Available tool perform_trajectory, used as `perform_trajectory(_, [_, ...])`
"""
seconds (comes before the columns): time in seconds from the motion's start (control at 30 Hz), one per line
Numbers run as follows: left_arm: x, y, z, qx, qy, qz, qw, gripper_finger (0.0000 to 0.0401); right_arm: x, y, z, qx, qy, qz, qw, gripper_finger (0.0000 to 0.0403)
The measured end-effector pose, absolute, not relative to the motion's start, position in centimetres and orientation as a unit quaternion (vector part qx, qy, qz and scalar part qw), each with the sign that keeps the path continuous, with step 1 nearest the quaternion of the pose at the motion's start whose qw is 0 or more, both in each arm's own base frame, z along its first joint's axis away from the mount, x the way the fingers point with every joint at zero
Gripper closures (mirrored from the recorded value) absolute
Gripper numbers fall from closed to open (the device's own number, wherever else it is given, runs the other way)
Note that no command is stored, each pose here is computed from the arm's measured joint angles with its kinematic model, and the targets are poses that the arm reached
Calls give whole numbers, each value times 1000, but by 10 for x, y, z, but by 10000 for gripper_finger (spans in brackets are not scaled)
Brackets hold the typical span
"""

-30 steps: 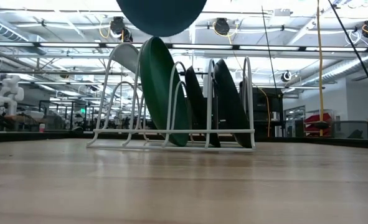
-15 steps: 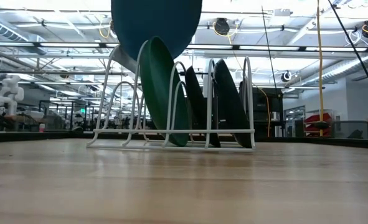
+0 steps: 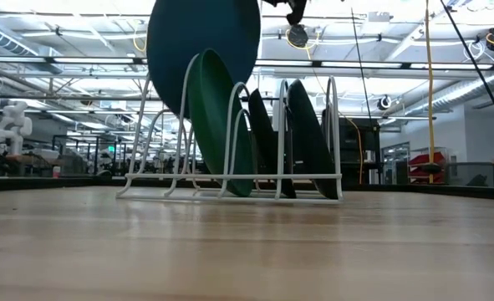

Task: Sort dishes
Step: Put the light blue plate into the dish rack, then return to Home Position

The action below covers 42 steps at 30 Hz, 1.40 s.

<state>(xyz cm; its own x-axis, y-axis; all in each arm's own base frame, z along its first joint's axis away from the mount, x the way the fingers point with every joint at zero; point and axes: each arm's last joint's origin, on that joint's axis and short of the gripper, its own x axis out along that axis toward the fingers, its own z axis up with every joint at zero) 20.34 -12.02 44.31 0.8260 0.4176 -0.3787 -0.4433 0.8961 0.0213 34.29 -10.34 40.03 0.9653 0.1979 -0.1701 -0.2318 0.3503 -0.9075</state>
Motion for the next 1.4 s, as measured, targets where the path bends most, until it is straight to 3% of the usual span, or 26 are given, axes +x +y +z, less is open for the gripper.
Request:
perform_trajectory(0.27, [231, -109, 397, -22, 301, 337, 892, 177, 357, -101, 386, -545, 26, 144, 826, 397])
perform_trajectory(0.57, [257, -104, 372, -4, 380, 345, 858, 177, 371, -92, 375, -542, 39, 142, 827, 390])
perform_trajectory(1.03, [243, -104, 385, 15, 345, 345, 873, 177, 377, -86, 370, -541, 68, 117, 830, 241])
perform_trajectory(1.4, [220, -106, 398, 52, 312, 347, 883, 177, 367, -60, 389, -539, 40, 114, 834, 241])
